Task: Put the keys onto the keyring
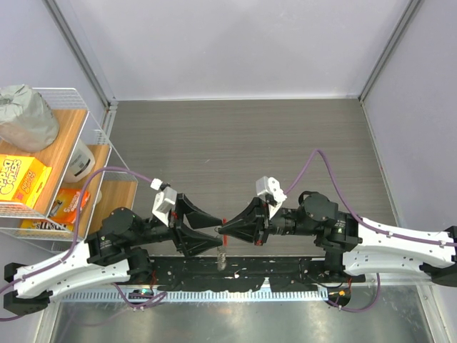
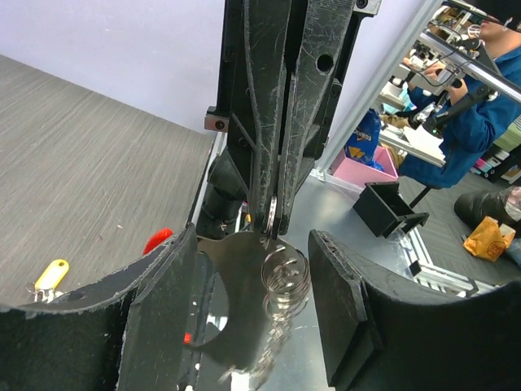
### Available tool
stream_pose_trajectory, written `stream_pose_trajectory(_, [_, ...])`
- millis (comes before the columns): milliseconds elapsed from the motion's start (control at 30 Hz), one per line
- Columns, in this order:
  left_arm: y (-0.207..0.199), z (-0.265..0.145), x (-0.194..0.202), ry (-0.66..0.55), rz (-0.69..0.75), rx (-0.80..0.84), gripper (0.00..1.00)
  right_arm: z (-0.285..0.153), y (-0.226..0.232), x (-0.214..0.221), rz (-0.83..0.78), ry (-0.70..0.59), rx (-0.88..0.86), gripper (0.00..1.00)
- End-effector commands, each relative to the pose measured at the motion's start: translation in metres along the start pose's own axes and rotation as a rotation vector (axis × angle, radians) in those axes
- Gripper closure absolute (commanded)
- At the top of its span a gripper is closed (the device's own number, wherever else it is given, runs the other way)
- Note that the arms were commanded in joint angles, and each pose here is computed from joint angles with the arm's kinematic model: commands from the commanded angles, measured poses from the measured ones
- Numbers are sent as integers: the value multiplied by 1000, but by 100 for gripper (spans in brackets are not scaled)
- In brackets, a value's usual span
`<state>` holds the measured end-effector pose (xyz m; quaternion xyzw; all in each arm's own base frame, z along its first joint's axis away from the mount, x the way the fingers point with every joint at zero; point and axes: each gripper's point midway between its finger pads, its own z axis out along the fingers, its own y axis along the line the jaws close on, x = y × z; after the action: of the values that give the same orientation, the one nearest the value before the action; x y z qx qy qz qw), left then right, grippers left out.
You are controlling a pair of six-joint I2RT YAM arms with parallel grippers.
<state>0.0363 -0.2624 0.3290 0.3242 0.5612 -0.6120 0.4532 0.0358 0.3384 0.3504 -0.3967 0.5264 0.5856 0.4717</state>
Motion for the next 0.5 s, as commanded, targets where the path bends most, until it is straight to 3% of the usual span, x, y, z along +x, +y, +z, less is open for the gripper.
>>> stream_pose_trajectory(0, [-7,2,-9,-33,11,33,39,2,10,-36,-38,-87,-17,95])
stream_pose_trajectory(267, [-8,2,-10,-30,20,39,64,4,10,-34,-39,-78,-16,95])
stream_pose_trajectory(367, [-8,2,-8,-26,24,42,82,5,11,-33,-38,-74,-18,94])
stream_pose_trajectory(433, [-4,2,-9,-27,24,17,100,4,11,-34,-40,-77,-19,94])
stream_pose_trajectory(467, [-2,2,-7,-25,24,9,100,4,12,-35,-37,-80,-22,95])
